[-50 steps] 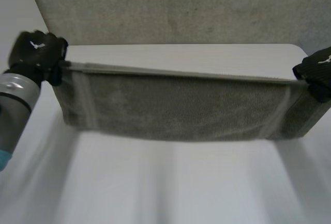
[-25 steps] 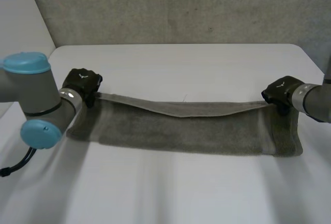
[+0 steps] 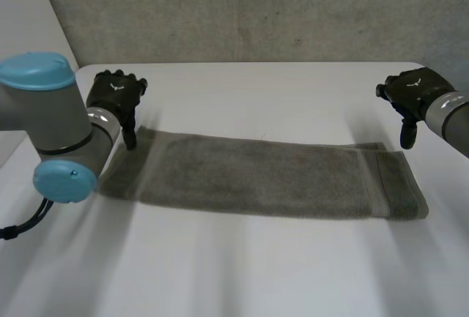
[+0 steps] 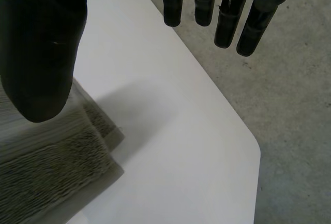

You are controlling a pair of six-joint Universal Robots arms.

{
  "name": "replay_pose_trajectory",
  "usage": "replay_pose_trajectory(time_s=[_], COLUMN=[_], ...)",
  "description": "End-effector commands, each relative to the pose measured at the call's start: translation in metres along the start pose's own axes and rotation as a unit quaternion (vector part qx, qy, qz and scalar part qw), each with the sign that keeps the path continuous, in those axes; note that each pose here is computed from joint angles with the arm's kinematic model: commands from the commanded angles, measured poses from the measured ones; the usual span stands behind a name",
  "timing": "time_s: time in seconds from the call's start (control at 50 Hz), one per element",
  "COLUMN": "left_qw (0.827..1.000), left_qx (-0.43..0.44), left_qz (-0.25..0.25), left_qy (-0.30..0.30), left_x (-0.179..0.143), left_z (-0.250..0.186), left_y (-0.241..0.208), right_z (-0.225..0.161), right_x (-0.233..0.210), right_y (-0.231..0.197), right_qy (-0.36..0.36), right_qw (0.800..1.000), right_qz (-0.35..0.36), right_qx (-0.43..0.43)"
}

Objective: Fold the towel.

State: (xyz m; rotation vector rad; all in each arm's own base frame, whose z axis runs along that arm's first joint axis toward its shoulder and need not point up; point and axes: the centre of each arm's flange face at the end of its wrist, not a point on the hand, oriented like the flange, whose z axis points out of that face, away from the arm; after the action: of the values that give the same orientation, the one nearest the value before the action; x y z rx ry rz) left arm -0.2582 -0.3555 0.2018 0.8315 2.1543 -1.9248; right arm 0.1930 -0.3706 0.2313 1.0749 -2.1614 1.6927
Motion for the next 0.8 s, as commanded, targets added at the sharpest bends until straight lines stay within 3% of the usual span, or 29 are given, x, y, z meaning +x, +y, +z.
replay_pose_trajectory(time_s=[0.02,0.18,0.4,0.8], left_qw=[1.000,0.998,0.992,0.993], left_qx=[0.011,0.052,0.104,0.100], left_qz=[-0.003,-0.002,-0.004,-0.005], left_qy=[0.004,0.036,0.070,0.070], left_x=[-0.003,0.016,0.030,0.030], left_z=[-0.029,-0.058,-0.075,-0.075], left_y=[-0.006,-0.001,0.006,0.009], right_z=[-0.041,-0.067,-0.066,-0.036], right_x=[-0.012,-0.049,-0.067,-0.053], right_y=[0.009,0.040,0.083,0.116], right_qy=[-0.019,-0.066,-0.053,-0.031], right_qw=[0.999,0.997,0.998,0.997], right_qz=[-0.004,-0.024,-0.015,0.001], right_qx=[-0.027,-0.040,-0.039,-0.073])
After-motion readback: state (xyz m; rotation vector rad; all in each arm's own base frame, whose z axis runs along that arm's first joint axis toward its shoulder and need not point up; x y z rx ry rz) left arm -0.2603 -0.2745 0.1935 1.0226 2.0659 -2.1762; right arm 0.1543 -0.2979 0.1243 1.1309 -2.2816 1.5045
